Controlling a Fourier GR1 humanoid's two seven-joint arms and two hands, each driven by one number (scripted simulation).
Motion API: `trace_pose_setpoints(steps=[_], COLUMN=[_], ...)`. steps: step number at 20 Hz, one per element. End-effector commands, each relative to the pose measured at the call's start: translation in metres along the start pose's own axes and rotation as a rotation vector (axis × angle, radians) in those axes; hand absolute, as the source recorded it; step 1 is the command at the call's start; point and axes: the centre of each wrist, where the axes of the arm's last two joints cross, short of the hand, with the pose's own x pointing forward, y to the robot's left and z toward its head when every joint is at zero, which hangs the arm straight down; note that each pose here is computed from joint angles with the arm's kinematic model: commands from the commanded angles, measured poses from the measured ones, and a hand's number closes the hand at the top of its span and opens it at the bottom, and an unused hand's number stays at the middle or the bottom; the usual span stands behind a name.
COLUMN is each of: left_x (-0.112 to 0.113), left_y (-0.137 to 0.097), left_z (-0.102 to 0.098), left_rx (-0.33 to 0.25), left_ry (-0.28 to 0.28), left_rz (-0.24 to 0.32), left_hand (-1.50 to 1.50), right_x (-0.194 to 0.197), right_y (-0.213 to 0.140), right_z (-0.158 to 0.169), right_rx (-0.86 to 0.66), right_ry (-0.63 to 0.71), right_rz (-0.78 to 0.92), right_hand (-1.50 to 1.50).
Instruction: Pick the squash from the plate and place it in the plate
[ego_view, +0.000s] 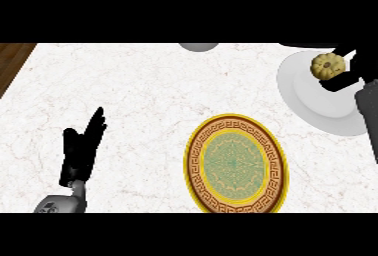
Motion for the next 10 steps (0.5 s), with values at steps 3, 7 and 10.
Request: trace_pose_setpoints(steps=[3, 7, 10], left_x=[-0.001, 0.01, 0.0], left_y=[-0.006, -0.005, -0.008], left_z=[0.0, -0.011, 0.002], left_rx=[-0.005, -0.016, 0.008], left_ry=[-0.016, -0.01, 0.002], left_rz=[-0.018, 0.0, 0.003], left_hand=[0.0, 0.0, 0.0], right_x=[-0.039, -0.061, -0.078], right_y=[0.011, 0.013, 0.005], right_z=[0.002, 0.007, 0.01], right_rx=[0.253, 0.329, 0.319], right_ry=[0.084, 0.078, -0.047], right_rz=[0.006, 0.01, -0.049], right_hand=[1.5, -1.5, -1.5])
